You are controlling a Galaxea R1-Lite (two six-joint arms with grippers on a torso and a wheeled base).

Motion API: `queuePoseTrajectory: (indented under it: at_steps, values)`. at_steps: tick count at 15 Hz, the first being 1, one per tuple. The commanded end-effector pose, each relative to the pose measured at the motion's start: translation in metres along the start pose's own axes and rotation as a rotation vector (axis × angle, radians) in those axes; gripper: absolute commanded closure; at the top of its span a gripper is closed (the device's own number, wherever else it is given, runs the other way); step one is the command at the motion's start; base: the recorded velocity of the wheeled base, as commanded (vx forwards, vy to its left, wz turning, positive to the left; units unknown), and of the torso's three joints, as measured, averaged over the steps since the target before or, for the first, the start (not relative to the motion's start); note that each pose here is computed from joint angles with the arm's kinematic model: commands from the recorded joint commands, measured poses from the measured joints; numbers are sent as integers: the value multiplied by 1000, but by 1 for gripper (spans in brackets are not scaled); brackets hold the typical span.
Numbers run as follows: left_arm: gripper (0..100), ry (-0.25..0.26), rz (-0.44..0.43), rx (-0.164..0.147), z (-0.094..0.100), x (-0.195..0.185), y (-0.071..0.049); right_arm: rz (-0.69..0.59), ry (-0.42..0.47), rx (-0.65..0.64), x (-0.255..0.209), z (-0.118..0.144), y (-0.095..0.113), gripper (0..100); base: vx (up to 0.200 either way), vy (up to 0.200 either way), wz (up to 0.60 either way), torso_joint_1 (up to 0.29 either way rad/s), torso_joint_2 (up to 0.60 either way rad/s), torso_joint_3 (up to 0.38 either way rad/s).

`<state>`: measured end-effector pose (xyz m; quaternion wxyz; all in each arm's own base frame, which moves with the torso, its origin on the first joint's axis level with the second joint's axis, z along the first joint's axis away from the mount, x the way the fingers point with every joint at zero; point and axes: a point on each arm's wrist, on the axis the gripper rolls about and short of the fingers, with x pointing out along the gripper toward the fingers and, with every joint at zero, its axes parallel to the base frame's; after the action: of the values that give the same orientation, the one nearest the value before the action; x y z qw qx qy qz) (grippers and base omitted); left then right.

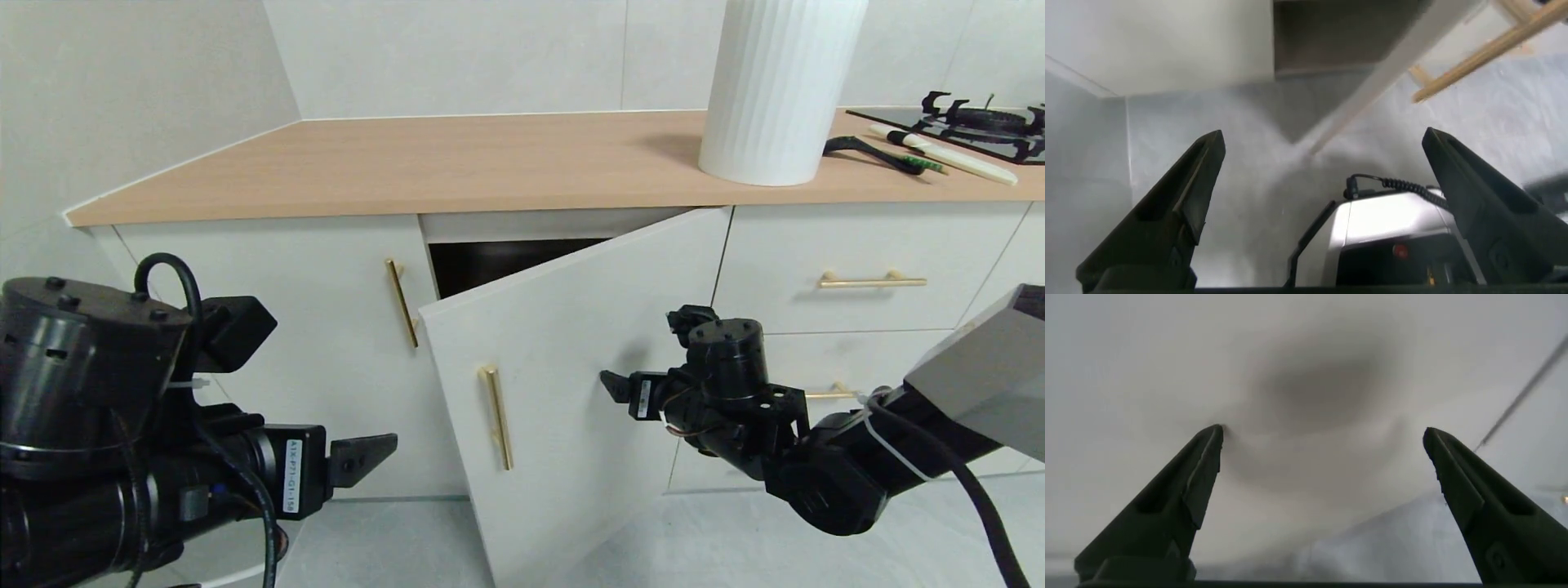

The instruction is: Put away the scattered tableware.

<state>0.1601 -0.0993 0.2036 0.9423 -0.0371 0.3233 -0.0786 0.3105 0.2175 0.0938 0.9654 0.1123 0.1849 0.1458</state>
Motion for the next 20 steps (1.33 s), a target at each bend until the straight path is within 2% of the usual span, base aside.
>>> queuePoseTrajectory:
  at_steps: [1,9,13,20]
  values:
    - [0,-1,0,-2,0,0,0,-3,-2,1,3,-2,0,0,0,0,0,0,0,0]
    - [0,-7,0,-4,1,-1,0,-33,-74,24,17,-1,3,0,0,0,0,0,0,0]
    - [0,-5,1,-3,1,-1,0,-99,-147,82,34,5,7,0,0,0,0,0,0,0]
    - [0,-2,2,-2,0,0,0,-188,-212,104,51,13,0,0,0,0,0,0,0,0]
